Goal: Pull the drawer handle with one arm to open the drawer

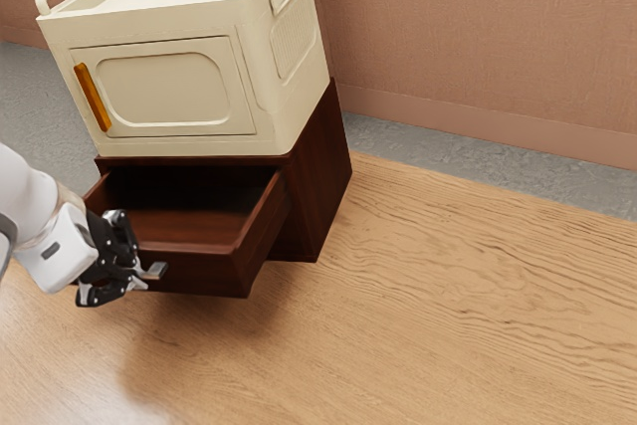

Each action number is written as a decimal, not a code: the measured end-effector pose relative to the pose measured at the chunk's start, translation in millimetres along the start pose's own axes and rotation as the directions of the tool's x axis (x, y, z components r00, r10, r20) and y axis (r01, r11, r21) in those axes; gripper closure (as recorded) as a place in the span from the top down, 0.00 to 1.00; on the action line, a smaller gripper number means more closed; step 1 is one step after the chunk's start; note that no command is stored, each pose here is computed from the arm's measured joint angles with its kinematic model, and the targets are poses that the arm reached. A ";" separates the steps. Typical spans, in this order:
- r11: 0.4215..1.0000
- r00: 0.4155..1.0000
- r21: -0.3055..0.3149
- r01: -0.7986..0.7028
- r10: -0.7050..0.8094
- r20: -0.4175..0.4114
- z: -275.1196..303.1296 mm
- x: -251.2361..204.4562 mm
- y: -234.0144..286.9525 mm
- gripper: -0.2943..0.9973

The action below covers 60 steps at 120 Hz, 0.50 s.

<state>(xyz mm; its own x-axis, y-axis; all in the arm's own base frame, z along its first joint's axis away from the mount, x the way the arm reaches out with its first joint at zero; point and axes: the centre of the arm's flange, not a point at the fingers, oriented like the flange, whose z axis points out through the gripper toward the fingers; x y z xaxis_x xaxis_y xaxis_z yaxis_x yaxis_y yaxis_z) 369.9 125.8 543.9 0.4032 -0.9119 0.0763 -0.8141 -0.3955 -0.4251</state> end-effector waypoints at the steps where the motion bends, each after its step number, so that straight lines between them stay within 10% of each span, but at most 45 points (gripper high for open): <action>1: 1.000 1.000 -0.001 0.001 -0.001 0.000 -0.2 0.0 0.2 0.20; 60: 0.993 0.996 -0.088 0.083 -0.086 -0.033 -50.1 -4.1 -15.4 0.40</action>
<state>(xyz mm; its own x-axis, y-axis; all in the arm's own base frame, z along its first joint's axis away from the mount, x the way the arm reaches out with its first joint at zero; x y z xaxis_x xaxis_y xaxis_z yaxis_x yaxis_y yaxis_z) 359.9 130.1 595.3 0.4580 -0.8775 0.1420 -0.8115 -0.4779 -0.3362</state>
